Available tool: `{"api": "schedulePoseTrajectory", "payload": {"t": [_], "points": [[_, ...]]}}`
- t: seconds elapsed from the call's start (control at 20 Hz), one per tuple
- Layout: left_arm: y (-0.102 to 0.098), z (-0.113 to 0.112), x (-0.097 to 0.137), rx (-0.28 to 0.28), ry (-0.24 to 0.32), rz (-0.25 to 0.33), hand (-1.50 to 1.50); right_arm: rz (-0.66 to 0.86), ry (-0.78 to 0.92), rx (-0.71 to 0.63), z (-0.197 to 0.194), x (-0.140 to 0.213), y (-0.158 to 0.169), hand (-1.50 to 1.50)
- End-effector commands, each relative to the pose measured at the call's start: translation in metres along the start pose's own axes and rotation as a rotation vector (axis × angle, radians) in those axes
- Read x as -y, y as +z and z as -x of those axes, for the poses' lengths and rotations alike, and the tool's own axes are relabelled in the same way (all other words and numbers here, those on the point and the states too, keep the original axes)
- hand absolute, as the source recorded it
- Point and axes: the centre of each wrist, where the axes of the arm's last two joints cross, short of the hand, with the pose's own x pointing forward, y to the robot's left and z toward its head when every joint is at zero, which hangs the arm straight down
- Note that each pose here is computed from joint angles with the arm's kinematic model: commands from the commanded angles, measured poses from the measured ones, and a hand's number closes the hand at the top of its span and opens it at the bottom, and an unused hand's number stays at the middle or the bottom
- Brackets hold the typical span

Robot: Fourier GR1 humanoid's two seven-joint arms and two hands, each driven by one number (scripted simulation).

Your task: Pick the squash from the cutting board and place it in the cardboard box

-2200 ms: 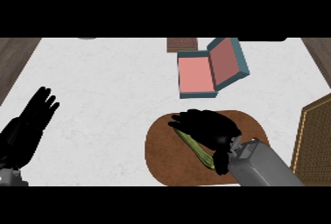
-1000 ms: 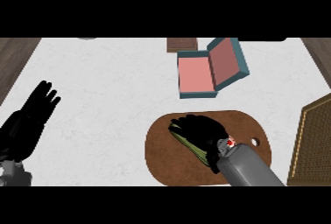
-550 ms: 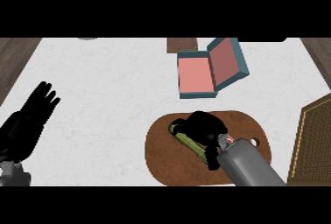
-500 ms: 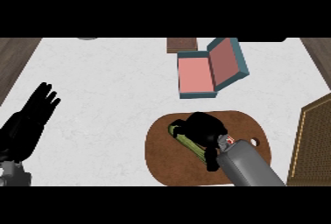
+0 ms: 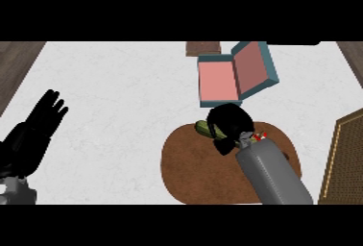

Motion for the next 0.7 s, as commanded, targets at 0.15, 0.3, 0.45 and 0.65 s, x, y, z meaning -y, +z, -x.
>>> {"api": "schedulePoseTrajectory", "payload": {"t": [0.15,0.3,0.45,0.65], "points": [[-0.005,-0.007,0.015,0.030,-0.009,0.070,0.00,0.164,-0.221,-0.541,0.024,0.043,-0.012,1.50],[-0.010,-0.009,0.020,0.027,-0.016,0.100,0.00,0.276,-0.245,-0.705,0.012,0.079,-0.019,1.50],[-0.018,-0.017,0.030,0.033,-0.015,0.142,0.00,0.374,-0.267,-0.811,-0.006,0.108,-0.026,1.50],[-0.026,-0.024,0.044,0.059,-0.034,0.174,0.00,0.512,-0.244,-0.876,-0.047,0.153,-0.031,1.50]]}}
